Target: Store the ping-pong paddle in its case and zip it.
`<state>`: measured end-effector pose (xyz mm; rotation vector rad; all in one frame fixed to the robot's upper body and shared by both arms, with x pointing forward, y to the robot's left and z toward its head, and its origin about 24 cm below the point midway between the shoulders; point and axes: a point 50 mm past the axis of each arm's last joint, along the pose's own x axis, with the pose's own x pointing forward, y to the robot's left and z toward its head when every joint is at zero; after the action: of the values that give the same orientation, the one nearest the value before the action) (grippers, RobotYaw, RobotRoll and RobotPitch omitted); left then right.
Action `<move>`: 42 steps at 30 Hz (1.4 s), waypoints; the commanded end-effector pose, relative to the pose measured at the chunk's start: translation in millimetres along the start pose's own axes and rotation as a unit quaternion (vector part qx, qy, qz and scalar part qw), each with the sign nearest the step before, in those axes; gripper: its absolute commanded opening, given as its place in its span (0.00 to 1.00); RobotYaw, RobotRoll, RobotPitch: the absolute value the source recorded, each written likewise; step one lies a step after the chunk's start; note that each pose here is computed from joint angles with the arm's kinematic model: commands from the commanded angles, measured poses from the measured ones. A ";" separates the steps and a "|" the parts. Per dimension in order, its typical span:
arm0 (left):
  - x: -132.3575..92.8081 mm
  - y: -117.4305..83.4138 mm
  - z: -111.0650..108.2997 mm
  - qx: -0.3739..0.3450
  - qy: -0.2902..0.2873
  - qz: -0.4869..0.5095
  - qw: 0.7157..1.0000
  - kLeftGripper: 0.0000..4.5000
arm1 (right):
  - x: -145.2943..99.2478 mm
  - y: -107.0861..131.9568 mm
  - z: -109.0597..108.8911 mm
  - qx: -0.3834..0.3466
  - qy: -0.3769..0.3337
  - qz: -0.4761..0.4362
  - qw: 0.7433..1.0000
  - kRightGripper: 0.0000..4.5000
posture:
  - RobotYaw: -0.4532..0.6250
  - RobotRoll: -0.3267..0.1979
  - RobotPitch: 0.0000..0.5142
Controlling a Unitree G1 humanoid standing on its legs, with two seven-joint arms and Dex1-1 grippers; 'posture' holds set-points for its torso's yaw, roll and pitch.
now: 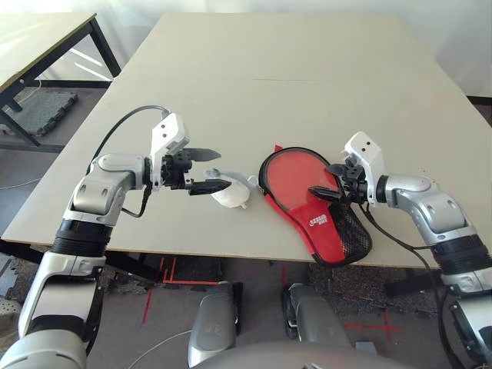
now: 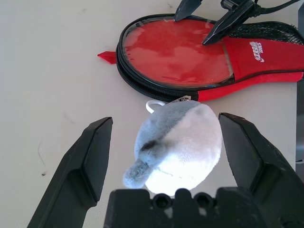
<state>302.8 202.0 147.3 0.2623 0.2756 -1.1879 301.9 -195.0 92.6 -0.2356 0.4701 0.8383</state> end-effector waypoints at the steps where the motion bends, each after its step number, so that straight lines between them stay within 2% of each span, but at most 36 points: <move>1: -3.8 -0.7 -5.0 -0.004 0.015 -0.001 1.000 1.00 | 2.9 3.4 -18.7 0.017 0.039 0.006 0.999 0.99 | 0.48 0.62 0.19; 11: -1.1 -4.0 -8.0 0.030 0.060 -0.021 0.998 1.00 | 5.6 5.7 -16.9 0.016 0.034 0.007 0.999 0.99 | 0.48 0.62 0.19; 17: 12.2 -4.4 -12.8 0.040 0.080 -0.025 0.996 1.00 | 6.7 5.4 -14.0 0.014 0.031 0.007 0.999 0.99 | 0.47 0.62 0.19; 19: 16.7 -2.5 -16.7 0.055 0.105 -0.020 0.993 1.00 | 6.9 5.5 -13.4 0.014 0.030 0.007 0.999 0.99 | 0.47 0.62 0.19; 22: 24.8 3.0 -19.8 0.077 0.126 -0.004 0.989 0.86 | 6.6 5.5 -13.8 0.011 0.033 0.007 0.999 1.00 | 0.47 0.62 0.19; 29: 42.2 12.4 -12.8 0.098 0.130 0.010 0.987 0.28 | 9.6 10.6 -13.4 0.002 0.036 0.011 0.999 1.00 | 0.46 0.62 0.20; 32: 44.1 15.4 -7.9 0.099 0.124 0.008 0.987 0.06 | 11.0 12.9 -13.4 -0.010 0.043 0.012 0.999 1.00 | 0.46 0.62 0.20; 34: 44.4 18.1 -4.0 0.093 0.114 0.011 0.989 0.01 | 11.5 13.9 -14.2 -0.015 0.046 0.012 0.999 1.00 | 0.46 0.62 0.20; 42: 44.2 32.4 1.9 0.100 0.114 0.042 0.988 0.01 | 10.6 15.7 -21.3 -0.013 0.058 0.010 0.998 1.00 | 0.45 0.62 0.20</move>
<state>344.7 174.8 133.7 0.5533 0.3523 -1.1243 298.3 -185.3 89.6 -0.3015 0.4706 0.8487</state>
